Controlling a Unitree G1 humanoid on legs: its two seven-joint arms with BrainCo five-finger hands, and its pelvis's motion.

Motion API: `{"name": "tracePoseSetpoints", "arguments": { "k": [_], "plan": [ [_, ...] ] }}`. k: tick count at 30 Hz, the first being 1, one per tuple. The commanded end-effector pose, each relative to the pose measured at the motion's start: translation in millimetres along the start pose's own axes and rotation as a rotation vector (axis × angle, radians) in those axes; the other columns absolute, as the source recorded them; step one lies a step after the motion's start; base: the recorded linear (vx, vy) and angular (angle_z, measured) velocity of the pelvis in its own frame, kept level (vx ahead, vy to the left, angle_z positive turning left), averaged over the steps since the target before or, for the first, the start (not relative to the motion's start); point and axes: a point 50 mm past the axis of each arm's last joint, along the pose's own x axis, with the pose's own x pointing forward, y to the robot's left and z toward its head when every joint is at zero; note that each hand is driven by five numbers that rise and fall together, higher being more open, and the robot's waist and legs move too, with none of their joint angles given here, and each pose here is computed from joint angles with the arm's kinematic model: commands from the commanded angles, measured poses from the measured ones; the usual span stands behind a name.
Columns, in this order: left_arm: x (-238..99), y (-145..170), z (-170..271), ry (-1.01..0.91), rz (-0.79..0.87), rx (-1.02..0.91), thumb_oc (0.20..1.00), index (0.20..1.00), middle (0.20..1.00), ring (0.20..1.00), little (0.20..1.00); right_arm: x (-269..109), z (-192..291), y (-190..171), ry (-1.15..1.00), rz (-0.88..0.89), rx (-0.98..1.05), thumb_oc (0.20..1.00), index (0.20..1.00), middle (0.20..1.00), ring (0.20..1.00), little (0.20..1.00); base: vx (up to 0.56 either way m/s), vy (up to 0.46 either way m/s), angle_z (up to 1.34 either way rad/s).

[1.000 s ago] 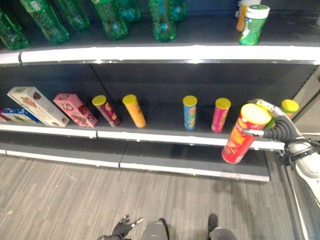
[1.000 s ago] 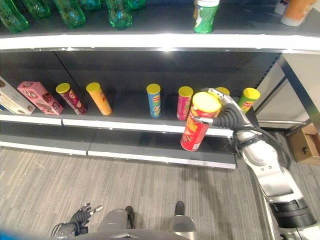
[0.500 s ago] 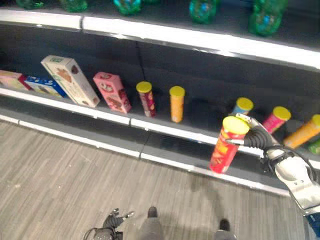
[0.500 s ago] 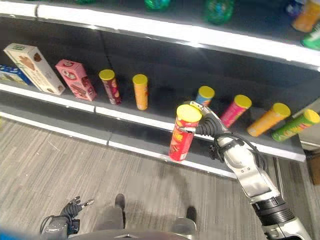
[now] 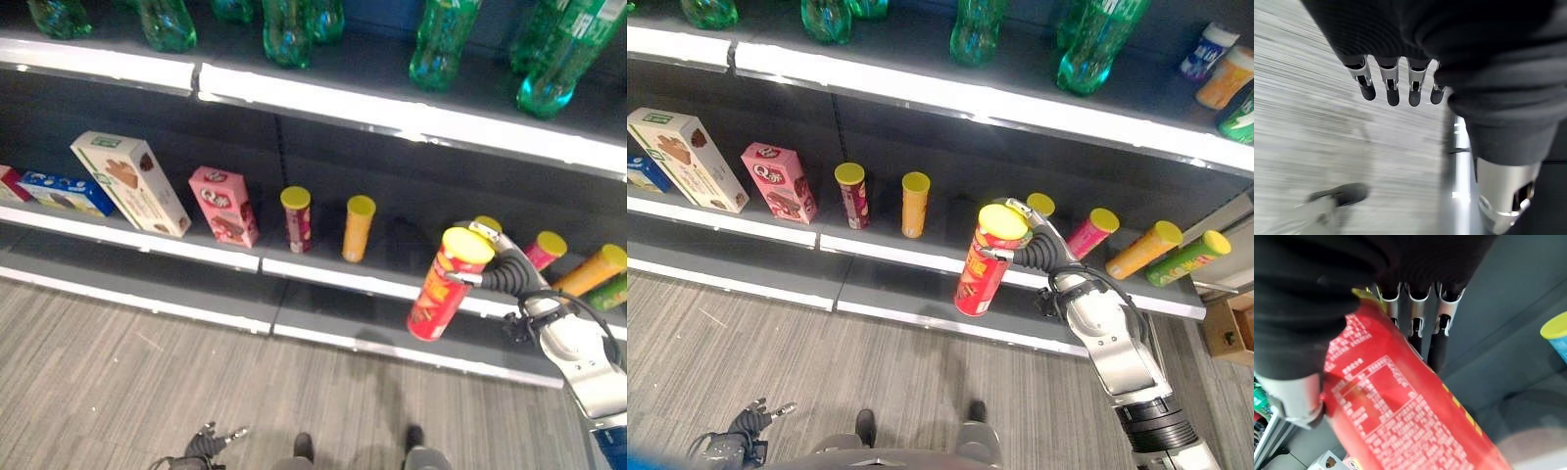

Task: Put the goods on the table back onto the shelves and tidy them up.

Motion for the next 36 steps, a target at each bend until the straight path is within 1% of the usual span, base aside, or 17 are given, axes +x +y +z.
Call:
{"name": "tracePoseSetpoints", "arguments": {
  "k": [1,5,9,12,16,18,19,21,22,25,26,28,33,36],
  "plan": [
    [2,-1,16,-0.060,0.008,-0.007,1.000,1.000,1.000,1.000,1.000,18,32,-28,-0.165,-0.061,-0.089,0.200,0.200,0.200,0.200,0.200,0.09,-0.074,0.24],
    [1,-2,16,-0.067,0.005,-0.026,1.000,1.000,1.000,1.000,1.000,22,34,-24,-0.177,-0.047,-0.083,0.200,0.200,0.200,0.200,0.200,0.12,-0.105,0.24],
    [-2,-8,4,-0.046,-0.011,-0.072,1.000,1.000,1.000,1.000,1.000,27,33,-23,-0.169,-0.027,-0.090,0.200,0.200,0.200,0.200,0.200,0.14,-0.205,0.16],
    [-3,-14,1,-0.042,-0.027,-0.073,1.000,1.000,1.000,1.000,1.000,33,30,-22,-0.158,-0.045,-0.079,0.200,0.200,0.200,0.200,0.200,0.08,-0.155,0.34],
    [-3,-17,6,-0.062,-0.041,-0.065,1.000,1.000,1.000,1.000,1.000,42,36,-30,-0.181,-0.101,-0.141,0.200,0.200,0.200,0.200,0.200,0.04,-0.110,0.33],
    [-4,-19,6,-0.066,-0.046,-0.064,1.000,1.000,1.000,1.000,1.000,47,39,-38,-0.193,-0.172,-0.195,0.200,0.200,0.200,0.200,0.200,0.05,-0.074,0.25],
    [-5,-24,5,-0.068,-0.046,-0.064,1.000,1.000,1.000,1.000,1.000,51,43,-47,-0.207,-0.310,-0.246,0.200,0.200,0.200,0.200,0.200,0.05,-0.043,0.34],
    [-5,-24,5,-0.068,-0.045,-0.064,1.000,1.000,1.000,1.000,1.000,52,43,-47,-0.207,-0.311,-0.246,0.200,0.200,0.200,0.200,0.200,0.03,-0.019,0.27],
    [-6,-28,6,-0.079,-0.045,-0.053,1.000,1.000,1.000,1.000,1.000,56,50,-58,-0.231,-0.448,-0.337,0.200,0.200,0.200,0.200,0.200,0.02,-0.012,0.13],
    [-7,-34,9,-0.097,-0.045,-0.049,1.000,1.000,1.000,1.000,1.000,59,56,-70,-0.249,-0.581,-0.463,0.200,0.200,0.200,0.200,0.200,0.01,0.003,0.04],
    [-6,-34,9,-0.098,-0.045,-0.049,1.000,1.000,1.000,1.000,1.000,59,56,-70,-0.250,-0.582,-0.465,0.200,0.200,0.200,0.200,0.200,-0.01,0.022,0.08],
    [-6,-37,16,-0.126,-0.042,-0.026,1.000,1.000,1.000,1.000,1.000,60,60,-82,-0.253,-0.683,-0.557,0.200,0.200,0.200,0.200,0.200,-0.01,0.035,0.06],
    [-7,-41,20,-0.149,-0.047,-0.005,1.000,1.000,1.000,1.000,1.000,55,56,-88,-0.231,-0.746,-0.597,0.200,0.200,0.200,0.200,0.200,0.00,0.008,0.01],
    [-6,-39,24,-0.166,-0.040,0.001,1.000,1.000,1.000,1.000,1.000,54,48,-88,-0.200,-0.739,-0.620,0.200,0.200,0.200,0.200,0.200,0.00,0.000,0.00]
  ]
}}
